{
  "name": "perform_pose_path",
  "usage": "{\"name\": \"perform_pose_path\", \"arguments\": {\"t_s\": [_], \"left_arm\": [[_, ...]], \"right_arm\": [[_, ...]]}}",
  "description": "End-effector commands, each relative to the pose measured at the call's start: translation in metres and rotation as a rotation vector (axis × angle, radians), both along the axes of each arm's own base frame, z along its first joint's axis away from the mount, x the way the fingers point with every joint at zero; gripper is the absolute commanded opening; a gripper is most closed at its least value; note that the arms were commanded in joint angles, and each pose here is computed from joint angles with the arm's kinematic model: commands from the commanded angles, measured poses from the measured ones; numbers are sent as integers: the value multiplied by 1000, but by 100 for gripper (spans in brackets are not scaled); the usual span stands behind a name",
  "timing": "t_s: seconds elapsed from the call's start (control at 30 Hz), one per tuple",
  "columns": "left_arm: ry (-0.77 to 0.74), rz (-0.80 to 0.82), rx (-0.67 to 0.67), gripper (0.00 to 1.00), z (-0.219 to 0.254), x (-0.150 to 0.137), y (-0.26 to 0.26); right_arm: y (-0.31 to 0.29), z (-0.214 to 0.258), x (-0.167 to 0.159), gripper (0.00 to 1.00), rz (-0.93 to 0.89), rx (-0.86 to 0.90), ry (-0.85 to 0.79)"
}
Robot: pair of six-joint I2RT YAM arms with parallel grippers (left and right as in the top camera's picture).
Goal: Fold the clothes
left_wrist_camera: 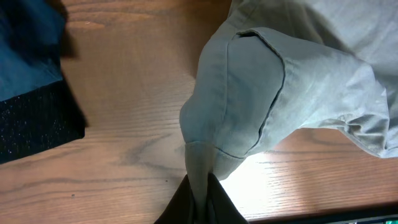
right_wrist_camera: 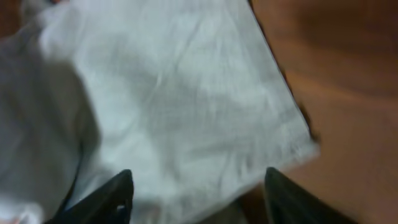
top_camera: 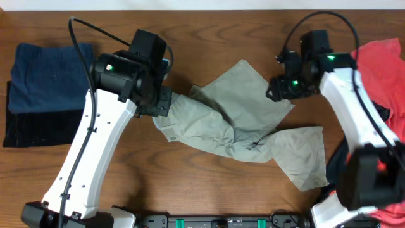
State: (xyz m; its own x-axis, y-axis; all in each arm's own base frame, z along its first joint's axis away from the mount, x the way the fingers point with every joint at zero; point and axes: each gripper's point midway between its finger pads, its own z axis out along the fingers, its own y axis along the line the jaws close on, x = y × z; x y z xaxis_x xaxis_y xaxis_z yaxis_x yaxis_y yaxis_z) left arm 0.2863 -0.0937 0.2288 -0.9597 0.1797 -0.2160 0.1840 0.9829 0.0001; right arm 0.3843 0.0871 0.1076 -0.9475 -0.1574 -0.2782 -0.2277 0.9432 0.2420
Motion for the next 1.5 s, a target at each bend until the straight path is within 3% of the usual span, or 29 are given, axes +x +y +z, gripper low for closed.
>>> {"name": "perform_pose_path", "arguments": {"t_s": [0.0,0.2,0.47,0.63,0.73,1.03,1.47], "left_arm": [[-20,17,2,7,5,1,2],[-22,17,1,7,5,2,2],[-34,18,-3,7,6,4,1],[-36,17,-4,7,6,5,1],[-36,17,-4,7,6,5,1],[-39,17,-9,7,6,6,0],[-42,17,-10,7,6,6,0]], "right_arm": [[13,-24,15,67,25,11,-5],[15,-60,48,67,8,-47,-65],[29,-103,46,66,46,-85,-11],[11,-119,51,67,-27,-221,-12],[-4,-119,56,70,-93,-293,-31],[3,-111,80,73,-93,-271,-134],[1,-119,83,79,-98,-273,-139]]}}
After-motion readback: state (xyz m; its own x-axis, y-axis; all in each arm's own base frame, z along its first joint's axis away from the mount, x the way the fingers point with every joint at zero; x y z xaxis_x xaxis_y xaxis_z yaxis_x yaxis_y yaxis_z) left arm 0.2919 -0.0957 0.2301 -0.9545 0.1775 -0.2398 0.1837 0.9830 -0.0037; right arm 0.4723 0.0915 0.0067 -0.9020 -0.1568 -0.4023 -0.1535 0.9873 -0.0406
